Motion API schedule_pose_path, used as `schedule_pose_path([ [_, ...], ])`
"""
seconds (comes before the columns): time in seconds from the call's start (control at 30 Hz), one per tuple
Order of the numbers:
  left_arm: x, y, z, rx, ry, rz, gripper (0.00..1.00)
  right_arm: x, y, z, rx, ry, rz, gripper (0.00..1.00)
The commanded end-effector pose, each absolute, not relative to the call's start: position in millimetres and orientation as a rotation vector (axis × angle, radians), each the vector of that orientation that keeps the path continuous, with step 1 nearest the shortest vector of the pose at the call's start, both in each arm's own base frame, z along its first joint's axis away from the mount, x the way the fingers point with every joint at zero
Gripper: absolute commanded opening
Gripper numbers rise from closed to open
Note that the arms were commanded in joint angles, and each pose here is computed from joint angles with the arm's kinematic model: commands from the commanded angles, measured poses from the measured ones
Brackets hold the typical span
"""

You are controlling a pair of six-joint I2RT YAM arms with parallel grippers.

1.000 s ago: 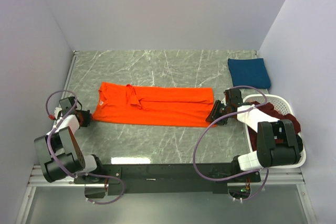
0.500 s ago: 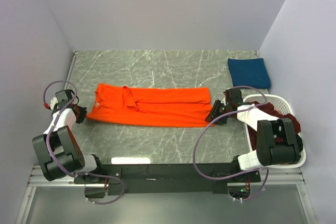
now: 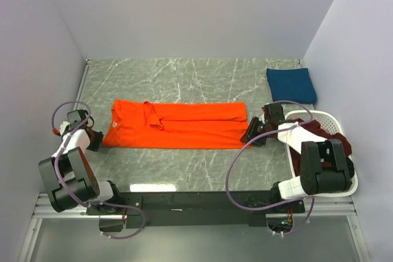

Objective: Fold and stack the t-shirts
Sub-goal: Fold the tshirt

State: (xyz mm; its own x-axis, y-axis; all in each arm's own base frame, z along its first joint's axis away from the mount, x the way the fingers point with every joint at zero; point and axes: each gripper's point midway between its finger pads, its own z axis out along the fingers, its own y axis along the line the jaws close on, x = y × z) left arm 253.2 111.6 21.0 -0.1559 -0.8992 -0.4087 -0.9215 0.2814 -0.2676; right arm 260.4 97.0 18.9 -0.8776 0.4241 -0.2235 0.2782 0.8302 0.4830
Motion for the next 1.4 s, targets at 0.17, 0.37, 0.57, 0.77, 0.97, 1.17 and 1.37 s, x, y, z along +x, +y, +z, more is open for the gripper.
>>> schedule_pose_path([
  [0.17,257.8,130.7,66.1,-1.595,1.941,0.125,0.46,269.0,80.6,44.8,0.48,2.622,0.477,0.43],
  [0.37,266.6,126.7,100.2,-1.473,1.934,0.097,0.56,272.7,99.6,60.2,0.329,2.599,0.441,0.43],
  [0.57,297.0,57.1,123.6,-1.23,2.052,-0.073,0.61,270.7,143.7,66.0,0.144,2.595,0.544,0.42],
  [0.77,316.9,-26.0,114.6,-1.113,2.176,-0.317,0.62,263.6,162.2,62.0,0.1,2.615,0.592,0.42],
  [0.97,335.3,-75.6,90.9,-1.077,2.265,-0.447,0.63,258.9,159.9,62.6,0.105,2.614,0.583,0.42],
  [1.17,351.5,-112.1,68.6,-1.023,2.341,-0.461,0.59,254.7,157.5,63.5,0.111,2.614,0.579,0.42],
  [1.37,372.6,-137.3,68.3,-0.973,2.354,-0.475,0.58,252.0,153.9,64.9,0.113,2.609,0.561,0.42],
])
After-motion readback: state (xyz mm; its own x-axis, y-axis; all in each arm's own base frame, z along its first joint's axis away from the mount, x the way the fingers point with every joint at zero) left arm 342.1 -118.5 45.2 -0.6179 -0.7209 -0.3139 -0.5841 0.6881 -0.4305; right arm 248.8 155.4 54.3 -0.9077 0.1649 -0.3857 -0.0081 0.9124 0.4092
